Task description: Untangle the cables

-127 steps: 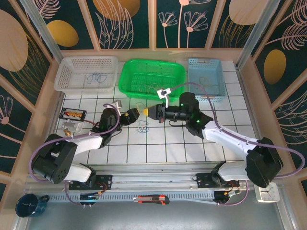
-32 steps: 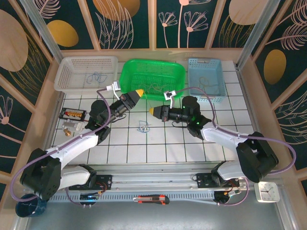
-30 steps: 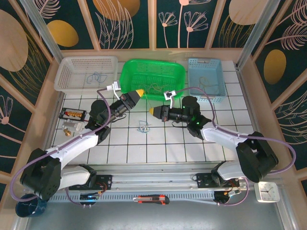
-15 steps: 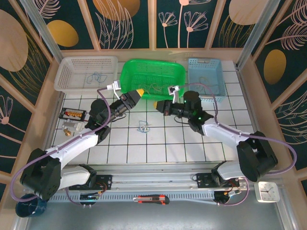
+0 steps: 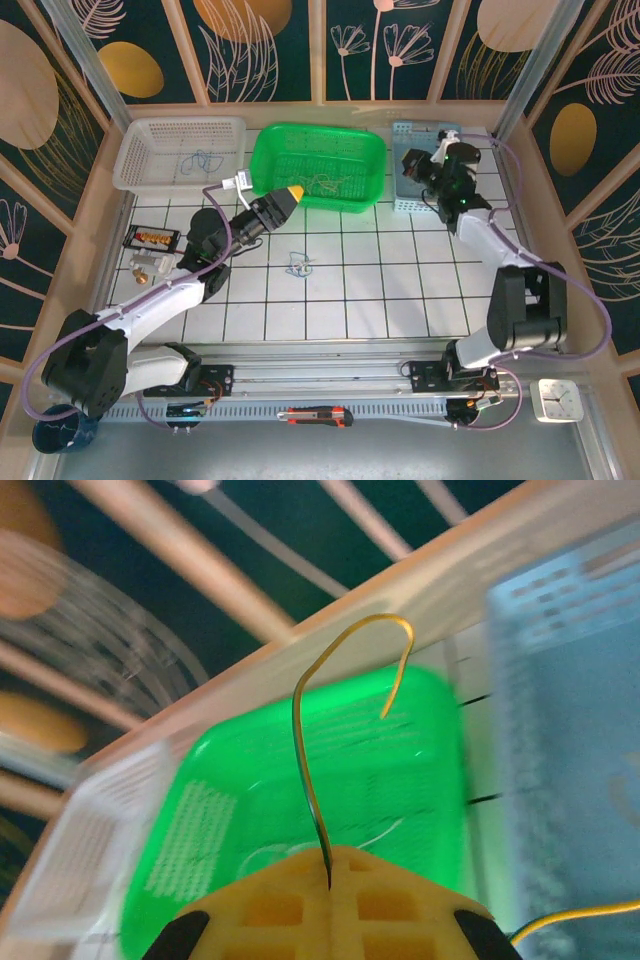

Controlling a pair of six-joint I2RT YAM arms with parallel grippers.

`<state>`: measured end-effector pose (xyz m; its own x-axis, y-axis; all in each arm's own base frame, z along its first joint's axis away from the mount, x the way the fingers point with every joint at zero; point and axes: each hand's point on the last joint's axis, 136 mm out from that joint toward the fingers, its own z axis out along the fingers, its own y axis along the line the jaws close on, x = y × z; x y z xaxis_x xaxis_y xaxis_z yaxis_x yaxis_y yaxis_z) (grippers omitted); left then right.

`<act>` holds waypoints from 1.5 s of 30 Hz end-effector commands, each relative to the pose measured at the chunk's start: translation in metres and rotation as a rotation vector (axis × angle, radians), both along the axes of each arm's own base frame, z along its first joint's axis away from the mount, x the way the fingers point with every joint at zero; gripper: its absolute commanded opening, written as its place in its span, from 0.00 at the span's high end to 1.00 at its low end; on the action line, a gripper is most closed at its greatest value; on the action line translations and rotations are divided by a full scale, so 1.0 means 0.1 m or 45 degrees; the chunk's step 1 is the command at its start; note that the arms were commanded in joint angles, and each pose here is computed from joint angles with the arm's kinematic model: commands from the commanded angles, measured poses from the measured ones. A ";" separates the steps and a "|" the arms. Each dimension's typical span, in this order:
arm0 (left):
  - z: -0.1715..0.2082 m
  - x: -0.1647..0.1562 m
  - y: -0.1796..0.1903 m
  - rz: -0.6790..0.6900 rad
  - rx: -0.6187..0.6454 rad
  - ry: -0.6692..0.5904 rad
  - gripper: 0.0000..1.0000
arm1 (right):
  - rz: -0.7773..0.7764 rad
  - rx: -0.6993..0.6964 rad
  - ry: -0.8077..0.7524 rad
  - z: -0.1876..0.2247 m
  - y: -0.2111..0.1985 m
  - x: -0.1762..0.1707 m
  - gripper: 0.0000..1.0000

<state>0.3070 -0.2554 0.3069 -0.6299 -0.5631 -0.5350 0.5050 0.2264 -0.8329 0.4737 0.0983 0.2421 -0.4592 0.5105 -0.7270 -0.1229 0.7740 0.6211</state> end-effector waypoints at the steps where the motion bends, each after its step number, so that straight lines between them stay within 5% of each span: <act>1: -0.13 -0.01 0.04 0.031 0.054 -0.002 0.01 | -0.159 -0.089 0.088 -0.28 -0.36 0.28 1.00; 6: -0.35 0.03 0.06 0.067 0.134 0.040 0.01 | -0.197 -0.145 0.214 -0.68 -0.49 0.62 0.99; 12: -0.58 0.07 0.12 0.118 0.237 0.094 0.01 | -0.166 -0.190 0.324 -1.00 -0.48 0.78 0.60; 18: -0.72 0.07 0.19 0.168 0.295 0.127 0.01 | -0.135 -0.169 0.210 -0.63 -0.42 0.62 0.50; 29: -1.24 0.13 0.39 0.301 0.446 0.319 0.01 | 0.133 -0.128 0.059 -0.15 0.43 -0.34 0.50; 39: -1.70 0.13 0.70 0.469 0.624 0.491 0.01 | 0.646 -0.131 0.254 -0.92 1.91 -1.73 0.50; 45: -1.87 0.08 0.79 0.497 0.660 0.538 0.01 | 0.751 -0.098 0.338 -1.21 2.30 -2.09 0.50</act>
<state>0.3182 -0.1876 0.1366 -0.6441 -0.5366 -0.5451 0.0159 0.7031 -0.7109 0.2630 0.3167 0.1196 -0.8175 0.0171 -0.5757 -0.4090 0.6865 0.6012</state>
